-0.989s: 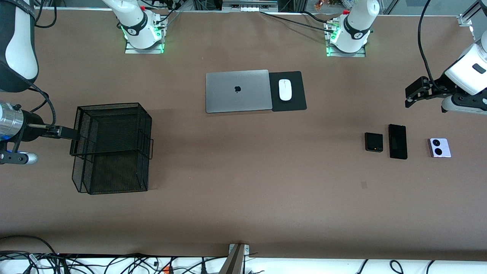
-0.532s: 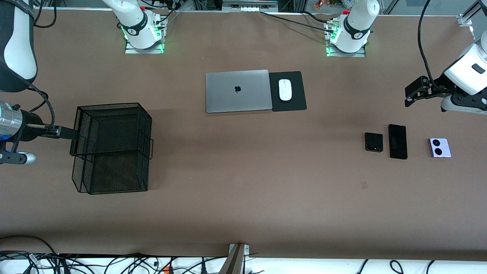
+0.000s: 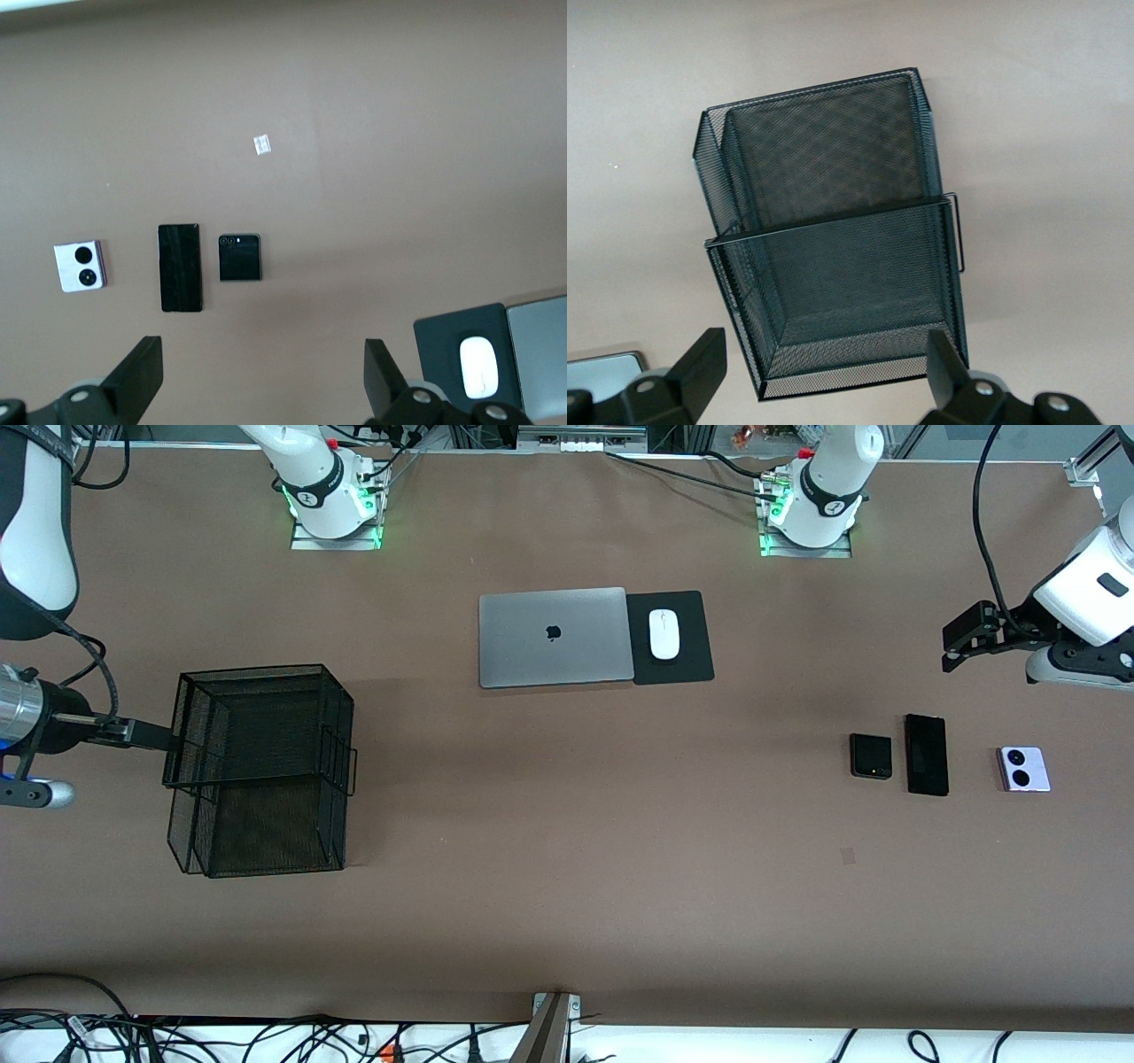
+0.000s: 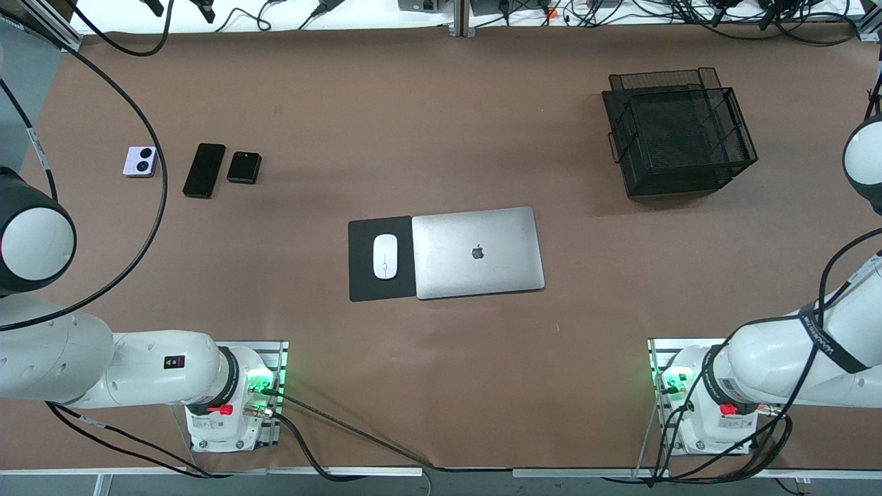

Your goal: Place phones with both arms

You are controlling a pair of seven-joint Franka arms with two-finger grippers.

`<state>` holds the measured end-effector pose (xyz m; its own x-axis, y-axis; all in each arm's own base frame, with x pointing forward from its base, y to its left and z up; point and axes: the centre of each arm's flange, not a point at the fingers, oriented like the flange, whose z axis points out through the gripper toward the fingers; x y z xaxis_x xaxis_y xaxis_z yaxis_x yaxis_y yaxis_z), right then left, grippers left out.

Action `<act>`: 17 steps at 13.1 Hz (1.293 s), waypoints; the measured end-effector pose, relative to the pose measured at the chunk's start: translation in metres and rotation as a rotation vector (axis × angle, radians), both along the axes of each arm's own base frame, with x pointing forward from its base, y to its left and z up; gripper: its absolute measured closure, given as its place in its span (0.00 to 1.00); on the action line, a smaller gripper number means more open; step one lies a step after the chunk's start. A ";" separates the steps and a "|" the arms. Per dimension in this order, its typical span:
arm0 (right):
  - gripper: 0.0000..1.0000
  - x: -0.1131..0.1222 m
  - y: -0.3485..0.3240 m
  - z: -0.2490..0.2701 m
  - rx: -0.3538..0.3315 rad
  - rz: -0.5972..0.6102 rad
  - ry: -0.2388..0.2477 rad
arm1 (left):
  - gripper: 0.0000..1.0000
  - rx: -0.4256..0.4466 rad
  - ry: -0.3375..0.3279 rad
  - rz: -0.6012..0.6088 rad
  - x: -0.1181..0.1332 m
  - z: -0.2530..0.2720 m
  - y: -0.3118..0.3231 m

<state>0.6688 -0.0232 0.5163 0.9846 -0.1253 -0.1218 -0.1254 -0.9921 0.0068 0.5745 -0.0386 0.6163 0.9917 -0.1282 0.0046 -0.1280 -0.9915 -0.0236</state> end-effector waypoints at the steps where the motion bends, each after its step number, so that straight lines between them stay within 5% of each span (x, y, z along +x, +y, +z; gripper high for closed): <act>1: 0.00 0.001 -0.003 0.000 -0.002 -0.006 -0.007 | 0.00 0.001 0.009 0.000 -0.001 -0.001 0.000; 7: 0.00 0.005 -0.016 0.010 -0.013 -0.036 -0.056 | 0.00 0.001 0.012 0.000 -0.002 -0.001 0.000; 17: 0.00 0.005 -0.028 0.014 -0.020 -0.054 -0.063 | 0.00 0.001 0.013 0.000 -0.002 0.000 0.000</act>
<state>0.6740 -0.0508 0.5300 0.9821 -0.1799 -0.0564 -0.1792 -0.9837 0.0170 0.5725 -0.0384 0.6159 0.9918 -0.1278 -0.0088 -0.1279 -0.9915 -0.0232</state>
